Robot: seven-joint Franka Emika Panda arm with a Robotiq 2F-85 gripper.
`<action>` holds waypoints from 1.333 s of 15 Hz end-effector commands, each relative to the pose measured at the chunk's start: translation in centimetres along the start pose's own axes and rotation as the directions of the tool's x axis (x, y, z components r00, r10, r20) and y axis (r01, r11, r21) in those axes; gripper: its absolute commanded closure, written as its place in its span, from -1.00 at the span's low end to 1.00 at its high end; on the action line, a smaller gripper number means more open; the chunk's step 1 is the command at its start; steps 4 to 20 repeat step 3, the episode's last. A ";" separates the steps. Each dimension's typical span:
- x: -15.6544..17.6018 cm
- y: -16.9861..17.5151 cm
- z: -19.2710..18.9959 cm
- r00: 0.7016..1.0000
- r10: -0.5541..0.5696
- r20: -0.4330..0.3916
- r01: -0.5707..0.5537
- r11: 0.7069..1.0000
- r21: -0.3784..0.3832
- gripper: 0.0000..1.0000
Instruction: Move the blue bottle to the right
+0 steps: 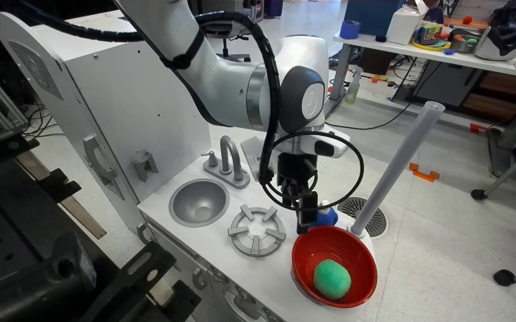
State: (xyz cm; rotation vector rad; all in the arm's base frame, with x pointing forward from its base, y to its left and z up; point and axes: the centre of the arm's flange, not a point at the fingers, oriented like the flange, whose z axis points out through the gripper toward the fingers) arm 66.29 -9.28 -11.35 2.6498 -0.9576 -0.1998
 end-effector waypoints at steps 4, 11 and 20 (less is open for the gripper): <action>-0.6 0.0 -0.2 0.994 -0.053 0.090 0.056 0.998 -0.027 -1.00; -0.6 0.0 -0.2 0.994 -0.053 0.090 0.056 0.998 -0.027 -1.00; -0.6 0.0 -0.2 0.994 -0.053 0.090 0.056 0.998 -0.027 -1.00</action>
